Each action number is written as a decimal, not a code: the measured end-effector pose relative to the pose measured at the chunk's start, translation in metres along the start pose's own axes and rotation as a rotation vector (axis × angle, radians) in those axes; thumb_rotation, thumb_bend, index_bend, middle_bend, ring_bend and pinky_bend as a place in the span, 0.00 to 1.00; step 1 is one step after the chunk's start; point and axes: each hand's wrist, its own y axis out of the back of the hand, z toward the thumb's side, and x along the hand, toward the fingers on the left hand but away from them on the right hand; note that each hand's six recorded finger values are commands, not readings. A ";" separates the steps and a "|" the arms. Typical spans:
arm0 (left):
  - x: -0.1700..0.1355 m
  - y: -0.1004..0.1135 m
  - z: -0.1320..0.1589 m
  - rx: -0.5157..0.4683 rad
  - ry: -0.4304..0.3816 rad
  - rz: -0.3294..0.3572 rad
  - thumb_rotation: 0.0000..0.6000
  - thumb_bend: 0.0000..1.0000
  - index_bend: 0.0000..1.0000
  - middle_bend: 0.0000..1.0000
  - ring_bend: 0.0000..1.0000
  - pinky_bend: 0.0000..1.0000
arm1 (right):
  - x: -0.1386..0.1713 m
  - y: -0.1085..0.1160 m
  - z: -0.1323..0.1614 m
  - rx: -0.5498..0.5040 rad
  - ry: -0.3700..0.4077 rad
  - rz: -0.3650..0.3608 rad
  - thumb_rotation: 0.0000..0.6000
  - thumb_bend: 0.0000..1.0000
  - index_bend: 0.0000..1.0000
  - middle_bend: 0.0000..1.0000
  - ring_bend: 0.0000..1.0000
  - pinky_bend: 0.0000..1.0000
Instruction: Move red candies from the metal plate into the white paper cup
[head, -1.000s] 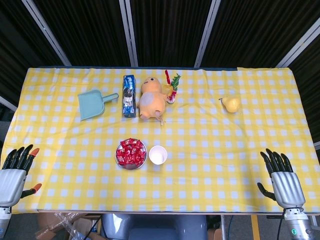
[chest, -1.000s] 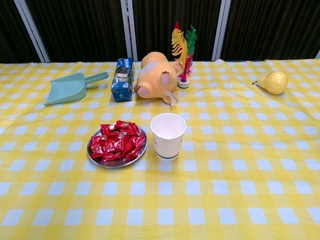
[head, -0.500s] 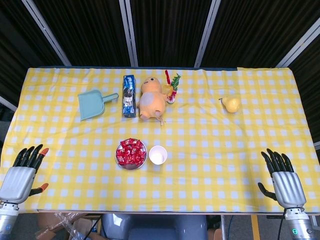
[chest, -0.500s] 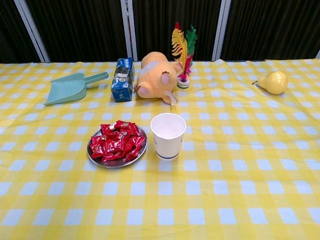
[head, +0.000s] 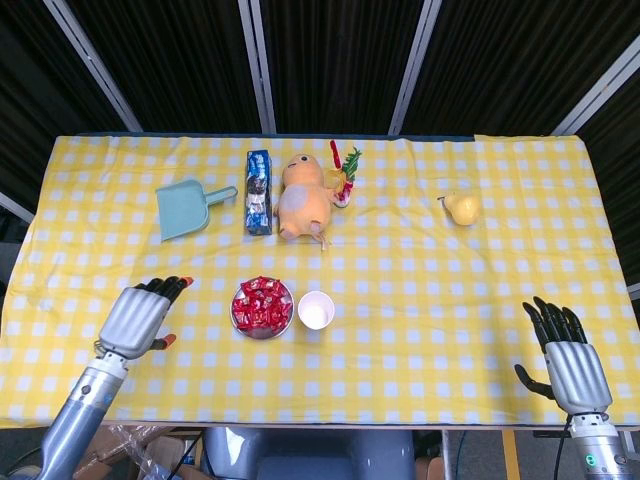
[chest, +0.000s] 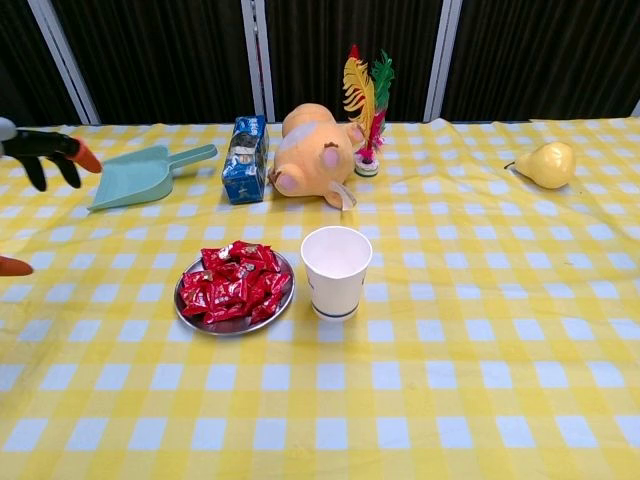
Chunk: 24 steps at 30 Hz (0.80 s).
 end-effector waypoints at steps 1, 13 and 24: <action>0.006 -0.001 0.005 0.003 -0.005 -0.013 1.00 0.16 0.13 0.13 0.16 0.48 | 0.000 0.000 0.000 -0.003 0.000 0.002 1.00 0.34 0.00 0.00 0.00 0.00; 0.066 -0.023 0.084 0.059 -0.051 -0.179 1.00 0.16 0.08 0.20 0.80 0.91 | -0.002 0.000 0.000 -0.038 -0.001 0.016 1.00 0.34 0.00 0.00 0.00 0.00; 0.095 -0.025 0.105 0.089 -0.024 -0.217 1.00 0.16 0.19 0.23 0.83 0.93 | -0.003 0.001 -0.002 -0.054 -0.004 0.019 1.00 0.34 0.00 0.00 0.00 0.00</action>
